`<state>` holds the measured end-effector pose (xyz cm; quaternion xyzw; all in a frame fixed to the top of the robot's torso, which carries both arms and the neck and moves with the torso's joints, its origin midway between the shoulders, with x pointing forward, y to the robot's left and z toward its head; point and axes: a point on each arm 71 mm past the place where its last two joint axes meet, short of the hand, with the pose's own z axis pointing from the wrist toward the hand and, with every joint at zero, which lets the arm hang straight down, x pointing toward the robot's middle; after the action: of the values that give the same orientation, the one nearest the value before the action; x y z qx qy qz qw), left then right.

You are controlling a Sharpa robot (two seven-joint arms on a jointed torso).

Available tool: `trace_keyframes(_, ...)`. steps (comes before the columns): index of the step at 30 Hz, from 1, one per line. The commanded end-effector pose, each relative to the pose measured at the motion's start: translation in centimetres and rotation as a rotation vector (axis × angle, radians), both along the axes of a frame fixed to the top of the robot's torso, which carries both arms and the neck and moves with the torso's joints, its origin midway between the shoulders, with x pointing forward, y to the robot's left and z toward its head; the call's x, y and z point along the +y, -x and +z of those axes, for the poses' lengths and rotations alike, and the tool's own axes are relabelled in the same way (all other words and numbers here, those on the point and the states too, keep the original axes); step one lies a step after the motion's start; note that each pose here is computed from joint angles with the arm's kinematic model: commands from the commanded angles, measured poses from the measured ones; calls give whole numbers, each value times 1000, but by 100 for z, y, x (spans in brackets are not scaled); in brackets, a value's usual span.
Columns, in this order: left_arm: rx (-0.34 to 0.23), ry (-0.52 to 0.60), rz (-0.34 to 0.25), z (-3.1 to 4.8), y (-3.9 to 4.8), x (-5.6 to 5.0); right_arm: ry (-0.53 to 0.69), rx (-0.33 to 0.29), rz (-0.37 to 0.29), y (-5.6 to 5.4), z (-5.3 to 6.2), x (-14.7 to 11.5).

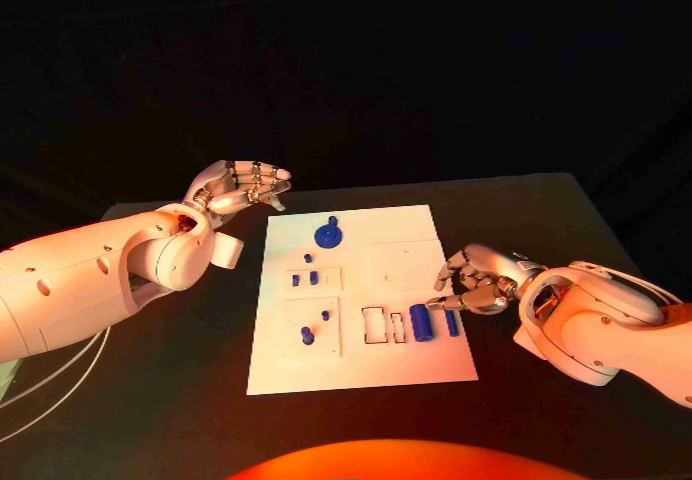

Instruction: Assemble the parts on the task board

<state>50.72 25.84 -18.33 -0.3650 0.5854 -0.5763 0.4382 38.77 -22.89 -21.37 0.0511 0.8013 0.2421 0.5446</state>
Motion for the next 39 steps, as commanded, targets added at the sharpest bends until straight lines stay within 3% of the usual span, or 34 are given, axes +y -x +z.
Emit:
trace_keyframes(1,-10,16,-13,11,9,-12,77,7,-7,36,-97,27)
trace_keyframes(19,-7,14,-11,11,20,17,140,68,-21,76,-330,189)
trace_keyframes(28,-2,13,-10,10,25,35,245,130,1,109,-479,221)
trace_keyframes(39,2,12,-12,8,27,41,272,111,20,126,-499,290)
